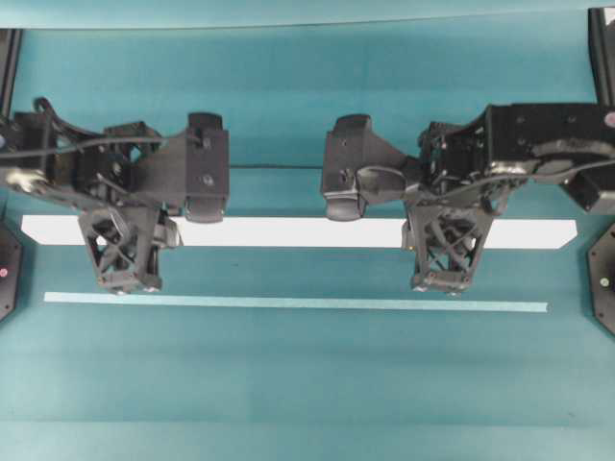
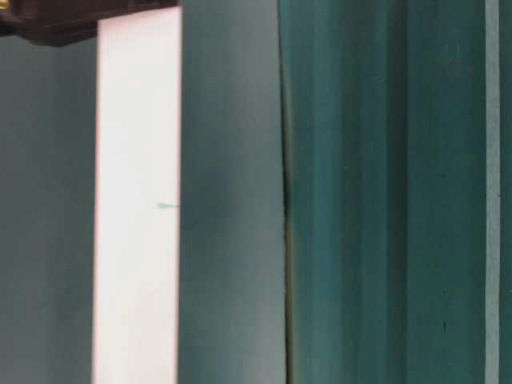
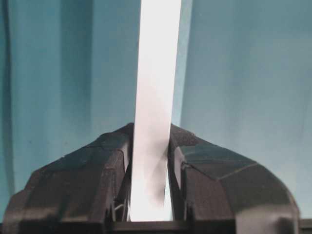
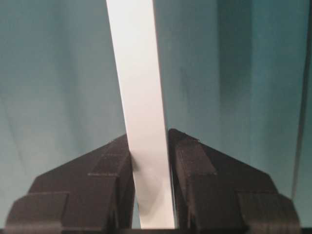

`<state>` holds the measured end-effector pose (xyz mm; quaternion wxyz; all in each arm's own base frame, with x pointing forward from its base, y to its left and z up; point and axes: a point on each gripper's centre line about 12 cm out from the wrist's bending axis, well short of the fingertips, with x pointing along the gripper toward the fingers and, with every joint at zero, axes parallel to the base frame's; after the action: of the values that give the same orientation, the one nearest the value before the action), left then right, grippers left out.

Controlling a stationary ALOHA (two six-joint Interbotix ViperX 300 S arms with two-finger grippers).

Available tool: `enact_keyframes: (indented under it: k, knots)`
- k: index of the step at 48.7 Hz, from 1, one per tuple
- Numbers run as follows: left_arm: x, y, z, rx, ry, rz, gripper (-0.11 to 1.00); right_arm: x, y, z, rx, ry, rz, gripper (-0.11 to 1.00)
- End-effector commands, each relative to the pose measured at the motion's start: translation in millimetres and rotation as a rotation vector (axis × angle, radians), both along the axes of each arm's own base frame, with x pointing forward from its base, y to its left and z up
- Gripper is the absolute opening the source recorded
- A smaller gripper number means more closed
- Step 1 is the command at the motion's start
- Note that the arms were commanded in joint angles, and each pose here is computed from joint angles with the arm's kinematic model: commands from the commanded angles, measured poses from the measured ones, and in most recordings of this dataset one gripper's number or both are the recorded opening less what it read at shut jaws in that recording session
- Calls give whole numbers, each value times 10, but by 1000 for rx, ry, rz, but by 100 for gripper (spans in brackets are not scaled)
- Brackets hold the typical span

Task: Lift a wooden board with both hands.
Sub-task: 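Raise the held board higher and back with both grippers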

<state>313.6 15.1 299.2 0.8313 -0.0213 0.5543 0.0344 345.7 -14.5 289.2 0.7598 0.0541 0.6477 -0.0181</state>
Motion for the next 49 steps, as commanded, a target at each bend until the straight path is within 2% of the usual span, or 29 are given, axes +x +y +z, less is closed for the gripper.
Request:
enact_keyframes:
  k: [1,22,33,49]
  knots:
    - [-4,18,279,5,-63,6,17,6,5,178,4,-25,-5,21]
    - [-61,36,721,5,-51,16,17,-32,-24,801,-4,-41,-2,21]
    - [-92,49,1037,6,-66,20,17,-34,-45,1125,-9,-110,-8,21]
    - [-104,51,1190,4,-50,21,17,-45,-81,1124,-9,-107,-18,21]
